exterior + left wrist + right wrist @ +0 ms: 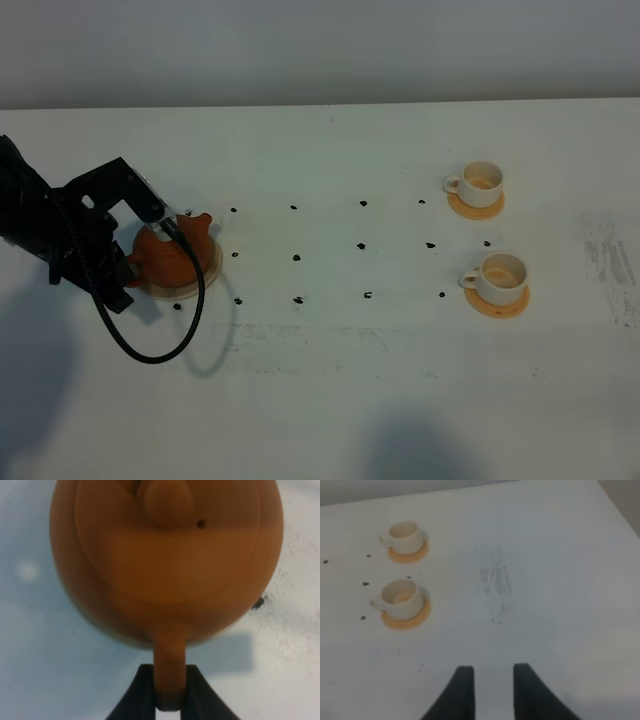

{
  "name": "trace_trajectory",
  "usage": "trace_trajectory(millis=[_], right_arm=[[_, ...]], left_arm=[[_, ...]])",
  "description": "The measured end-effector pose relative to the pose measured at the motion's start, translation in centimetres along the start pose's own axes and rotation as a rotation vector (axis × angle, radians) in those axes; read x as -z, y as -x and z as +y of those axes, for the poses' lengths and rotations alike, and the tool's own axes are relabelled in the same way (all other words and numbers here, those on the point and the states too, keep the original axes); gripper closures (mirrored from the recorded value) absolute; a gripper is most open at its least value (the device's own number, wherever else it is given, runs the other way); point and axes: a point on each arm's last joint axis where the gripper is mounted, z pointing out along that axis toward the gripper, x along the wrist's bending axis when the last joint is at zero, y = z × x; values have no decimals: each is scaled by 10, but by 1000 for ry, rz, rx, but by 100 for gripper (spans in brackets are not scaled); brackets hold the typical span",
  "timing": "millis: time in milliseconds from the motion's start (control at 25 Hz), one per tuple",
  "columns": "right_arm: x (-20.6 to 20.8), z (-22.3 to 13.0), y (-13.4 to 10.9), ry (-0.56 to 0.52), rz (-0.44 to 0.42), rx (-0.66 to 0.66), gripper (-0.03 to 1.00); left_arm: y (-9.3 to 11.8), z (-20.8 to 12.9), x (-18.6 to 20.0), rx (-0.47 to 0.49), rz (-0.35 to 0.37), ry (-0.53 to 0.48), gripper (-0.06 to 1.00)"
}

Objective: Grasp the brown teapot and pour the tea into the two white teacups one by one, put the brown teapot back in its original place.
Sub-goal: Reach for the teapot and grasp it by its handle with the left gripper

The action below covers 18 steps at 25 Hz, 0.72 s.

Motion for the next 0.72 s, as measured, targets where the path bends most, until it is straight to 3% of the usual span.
trace_trajectory(millis=[720], right_arm=[[0,0,0,0,0,0,74]], left_arm=[[2,-4,-3,-3,31,46,86]])
